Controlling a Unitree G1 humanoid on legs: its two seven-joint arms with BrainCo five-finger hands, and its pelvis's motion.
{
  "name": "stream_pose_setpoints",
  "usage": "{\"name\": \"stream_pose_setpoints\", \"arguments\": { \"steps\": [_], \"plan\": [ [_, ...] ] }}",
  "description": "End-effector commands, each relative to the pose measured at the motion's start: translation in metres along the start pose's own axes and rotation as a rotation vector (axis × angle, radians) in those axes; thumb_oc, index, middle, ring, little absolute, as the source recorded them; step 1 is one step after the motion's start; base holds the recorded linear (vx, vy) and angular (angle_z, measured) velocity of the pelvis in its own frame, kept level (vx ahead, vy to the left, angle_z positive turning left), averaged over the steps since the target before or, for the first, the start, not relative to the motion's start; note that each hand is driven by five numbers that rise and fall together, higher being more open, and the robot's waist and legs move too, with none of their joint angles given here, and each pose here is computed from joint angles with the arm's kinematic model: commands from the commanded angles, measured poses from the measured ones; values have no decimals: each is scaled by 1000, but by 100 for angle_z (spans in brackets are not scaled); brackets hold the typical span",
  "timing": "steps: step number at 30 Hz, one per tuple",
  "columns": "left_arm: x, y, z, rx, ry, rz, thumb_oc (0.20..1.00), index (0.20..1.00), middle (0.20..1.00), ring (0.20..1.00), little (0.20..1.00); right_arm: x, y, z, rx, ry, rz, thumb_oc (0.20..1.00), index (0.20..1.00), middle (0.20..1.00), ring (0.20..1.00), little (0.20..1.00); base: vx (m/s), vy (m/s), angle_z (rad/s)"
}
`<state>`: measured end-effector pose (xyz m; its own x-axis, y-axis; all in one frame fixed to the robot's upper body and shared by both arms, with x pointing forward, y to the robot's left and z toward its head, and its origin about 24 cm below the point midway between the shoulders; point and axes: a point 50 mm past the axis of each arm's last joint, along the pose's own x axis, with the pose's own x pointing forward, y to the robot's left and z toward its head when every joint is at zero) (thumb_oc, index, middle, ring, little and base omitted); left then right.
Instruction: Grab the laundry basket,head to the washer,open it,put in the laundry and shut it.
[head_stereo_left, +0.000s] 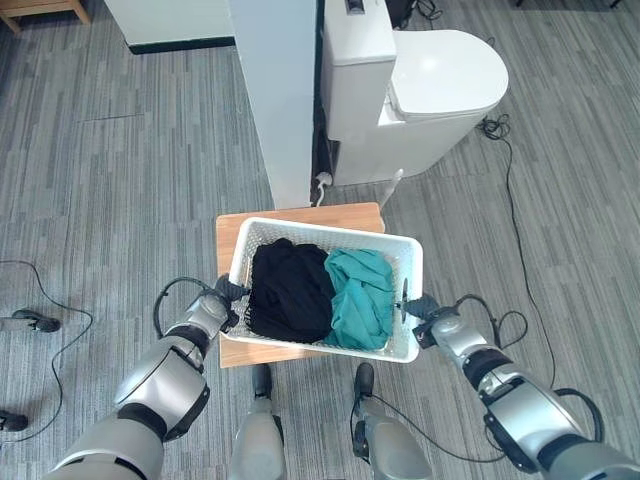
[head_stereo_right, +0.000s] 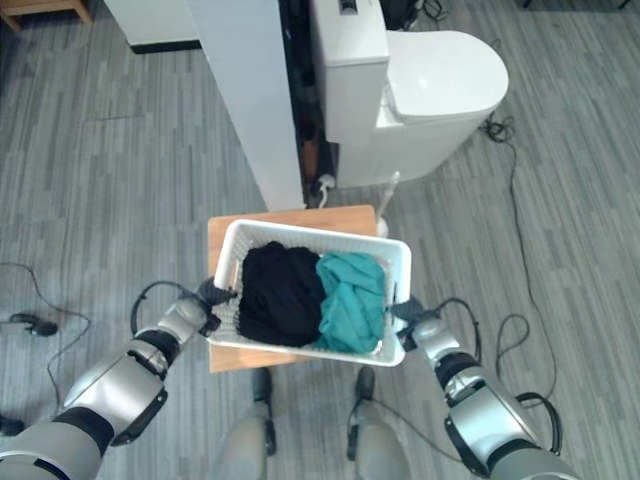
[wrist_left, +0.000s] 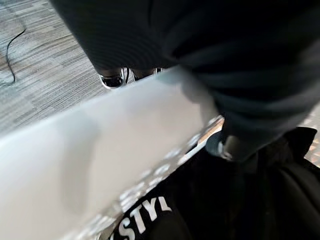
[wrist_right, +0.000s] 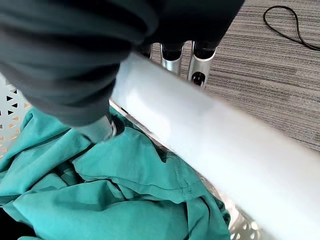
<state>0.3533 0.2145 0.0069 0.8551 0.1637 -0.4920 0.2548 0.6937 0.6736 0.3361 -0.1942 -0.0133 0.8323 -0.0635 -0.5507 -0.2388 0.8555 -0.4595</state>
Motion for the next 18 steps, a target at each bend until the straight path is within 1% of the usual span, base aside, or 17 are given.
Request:
{"name": "stream_pose_setpoints", "arguments": {
  "steps": [1,4,8,11,12,15,18],
  "plan": [
    [-3,-41,7,38,21,-127,200,200,200,200,200,1,1,35,-57,-120,23,200,200,200,200,200,15,-1,-4],
    [-4,-49,11,52,-15,-151,200,200,200,200,200,-1,-7,35,-57,-143,-6,200,200,200,200,200,36,-13,-2],
    [-7,-57,18,-13,-84,-170,200,200,200,200,200,-7,-24,30,-38,-183,-56,200,200,200,200,200,47,-12,0],
    [-16,-65,33,-102,-221,-227,200,200,200,200,200,-19,-45,5,33,-183,-112,200,200,200,200,200,100,-15,2],
    [-16,-66,32,-101,-219,-230,200,200,200,200,200,-20,-45,4,34,-180,-111,200,200,200,200,200,60,-7,3],
    [-24,-65,38,-99,-300,-271,200,200,200,200,200,-30,-60,-19,82,-156,-136,200,200,200,200,200,89,-8,8],
    [-29,-57,34,-136,-324,-297,200,200,200,200,200,-40,-83,-38,91,-112,-165,200,200,200,200,200,102,-18,5]
  ]
}}
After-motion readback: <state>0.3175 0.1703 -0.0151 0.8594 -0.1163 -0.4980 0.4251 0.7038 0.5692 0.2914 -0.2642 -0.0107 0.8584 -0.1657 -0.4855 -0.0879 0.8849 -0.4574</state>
